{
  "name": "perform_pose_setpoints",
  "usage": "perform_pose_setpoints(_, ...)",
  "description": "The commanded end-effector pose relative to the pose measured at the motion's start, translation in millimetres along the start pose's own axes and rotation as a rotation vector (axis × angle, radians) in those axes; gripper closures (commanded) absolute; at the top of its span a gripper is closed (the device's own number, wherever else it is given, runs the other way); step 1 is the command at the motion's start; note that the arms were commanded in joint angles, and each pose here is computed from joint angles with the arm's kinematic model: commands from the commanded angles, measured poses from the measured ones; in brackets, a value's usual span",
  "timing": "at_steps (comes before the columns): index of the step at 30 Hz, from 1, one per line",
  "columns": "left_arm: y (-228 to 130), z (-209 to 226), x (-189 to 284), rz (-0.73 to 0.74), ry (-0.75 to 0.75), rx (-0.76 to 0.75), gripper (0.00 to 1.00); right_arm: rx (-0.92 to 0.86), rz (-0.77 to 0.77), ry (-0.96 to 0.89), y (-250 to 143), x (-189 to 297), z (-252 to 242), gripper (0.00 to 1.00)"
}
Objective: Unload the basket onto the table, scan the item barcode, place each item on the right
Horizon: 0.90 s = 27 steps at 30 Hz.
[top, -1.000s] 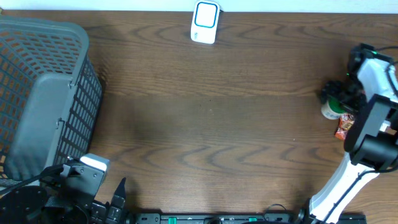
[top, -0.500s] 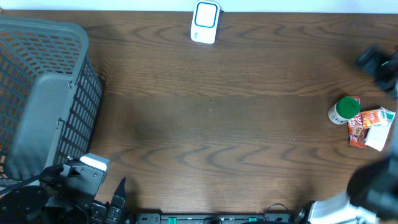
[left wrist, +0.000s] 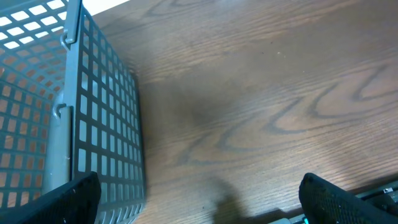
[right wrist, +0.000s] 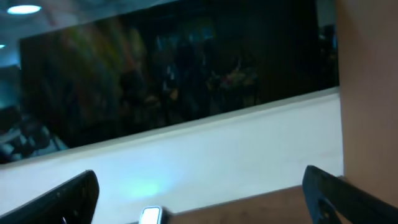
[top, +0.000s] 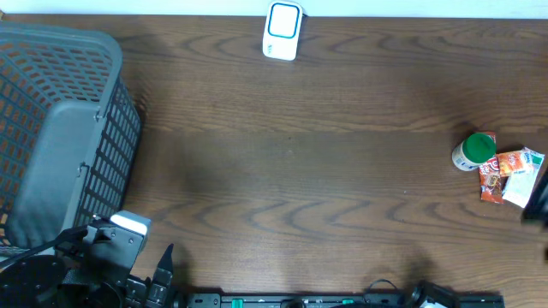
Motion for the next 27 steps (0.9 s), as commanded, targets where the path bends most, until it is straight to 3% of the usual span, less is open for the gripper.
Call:
perform_pose_setpoints(1,-0.4,-0.7,-0.3,-0.001,-0.002,0.007,0.01,-0.021,0.104,-0.017,-25.9,7.6,-5.7,0.01)
perform_pose_setpoints(4,-0.4,-0.7,-0.3,-0.001,-0.002,0.008,0.00,-0.079,0.179,-0.119,-51.1,30.4,-17.5,0.01)
perform_pose_setpoints(5,-0.4,-0.7,-0.3,-0.001,-0.003,0.008,0.01,-0.063,0.180,-0.172,-54.1,35.2,-24.5,0.07)
perform_pose_setpoints(6,-0.4,-0.7,-0.3,-0.001,-0.002,0.007,0.01,-0.055,0.180,-0.232,-56.7,39.4,-32.5,0.62)
perform_pose_setpoints(7,-0.4,-0.7,-0.3,-0.001,-0.003,0.007,0.01,-0.060,0.194,-0.268,-61.2,43.2,-37.3,0.80)
perform_pose_setpoints(8,-0.4,-0.7,-0.3,-0.001,-0.003,0.008,0.01,-0.076,0.212,-0.274,-65.3,45.0,-38.1,0.63)
perform_pose_setpoints(9,-0.4,-0.7,-0.3,-0.001,-0.002,0.007,0.01,-0.101,0.223,-0.274,-68.0,45.4,-38.0,0.36)
perform_pose_setpoints(10,-0.4,-0.7,-0.2,-0.002,-0.002,0.007,0.01,-0.121,0.221,-0.278,-68.0,44.5,-38.6,0.01)
perform_pose_setpoints(16,-0.4,-0.6,-0.3,-0.001,-0.002,0.008,0.01,-0.144,0.272,-0.252,-77.1,36.0,-41.3,0.01)
perform_pose_setpoints(21,-0.4,-0.7,-0.2,-0.002,-0.002,0.007,0.01,-0.226,0.292,-0.122,-74.6,34.1,-29.3,0.01)
perform_pose_setpoints(27,-0.4,-0.7,-0.3,-0.001,-0.002,0.008,0.01,-0.047,0.221,0.098,-63.3,45.1,-21.3,0.01)
Point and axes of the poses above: each gripper's point midway between its finger pads, its own x axis back along the fingers, its own z axis along the line the jaws close on, y = z × x, the point moved 4 cm from there along x, back along the fingers, and after that the axes turned 11 degrees about -x, right-handed, at the moved point
